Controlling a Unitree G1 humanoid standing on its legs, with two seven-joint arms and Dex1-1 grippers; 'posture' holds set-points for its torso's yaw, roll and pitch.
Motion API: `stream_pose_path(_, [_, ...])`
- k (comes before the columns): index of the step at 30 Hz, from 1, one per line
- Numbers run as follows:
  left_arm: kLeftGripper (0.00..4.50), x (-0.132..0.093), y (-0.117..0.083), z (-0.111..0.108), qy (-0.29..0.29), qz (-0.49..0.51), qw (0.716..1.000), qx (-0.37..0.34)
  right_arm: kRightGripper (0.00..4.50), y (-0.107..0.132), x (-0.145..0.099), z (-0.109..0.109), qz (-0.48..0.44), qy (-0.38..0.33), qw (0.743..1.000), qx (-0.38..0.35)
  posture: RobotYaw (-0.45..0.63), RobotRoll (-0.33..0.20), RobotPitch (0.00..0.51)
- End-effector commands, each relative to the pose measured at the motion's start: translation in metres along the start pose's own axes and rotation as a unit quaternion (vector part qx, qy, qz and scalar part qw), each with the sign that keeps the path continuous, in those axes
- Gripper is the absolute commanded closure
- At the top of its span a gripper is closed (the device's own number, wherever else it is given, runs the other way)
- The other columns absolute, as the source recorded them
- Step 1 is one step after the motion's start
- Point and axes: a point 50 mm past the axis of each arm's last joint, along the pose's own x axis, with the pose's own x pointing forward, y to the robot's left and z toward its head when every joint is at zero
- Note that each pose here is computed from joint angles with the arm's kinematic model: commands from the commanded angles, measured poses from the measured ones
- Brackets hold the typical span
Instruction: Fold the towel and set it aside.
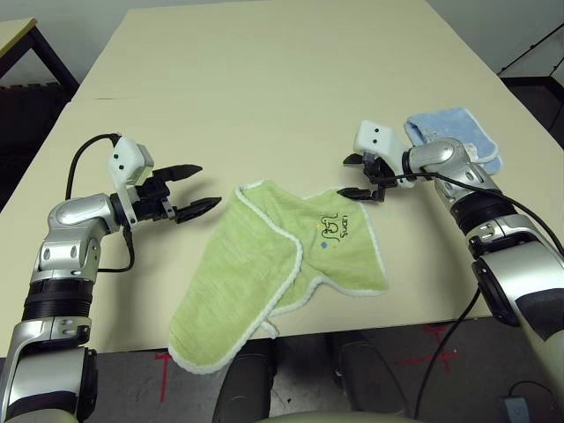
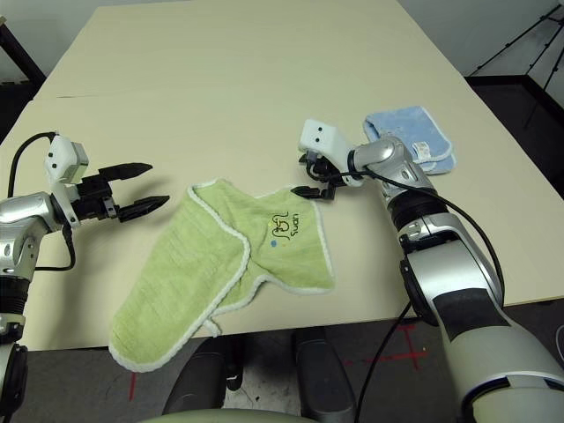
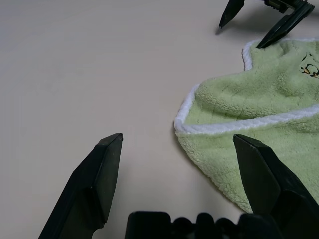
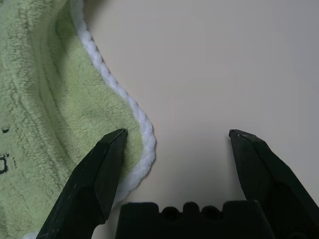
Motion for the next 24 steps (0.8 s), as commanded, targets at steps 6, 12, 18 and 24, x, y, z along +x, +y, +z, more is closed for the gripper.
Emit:
stream_pose_path(6, [0.01,0.002,-0.003,0.000,-0.007,-0.001,1.000,-0.005,0.01,0.001,0.001,-0.002,0.005,0.025,0.999,-0.044,0.00,0.000,0.190])
stream_pose_path(12, [0.01,0.003,-0.003,0.001,-0.008,-0.002,1.000,-0.007,0.01,0.002,0.004,-0.003,0.017,0.042,0.997,-0.059,0.00,0.000,0.187])
stream_pose_path(18, [0.01,0.002,-0.003,0.002,-0.008,-0.004,1.000,-0.006,0.01,0.006,0.008,-0.004,0.053,0.058,0.996,-0.048,0.01,0.000,0.182])
stream_pose_path(24, [0.00,0.001,-0.003,0.004,-0.007,-0.005,1.000,-0.004,0.62,0.014,0.003,-0.008,0.130,0.081,0.988,-0.005,0.01,0.000,0.176])
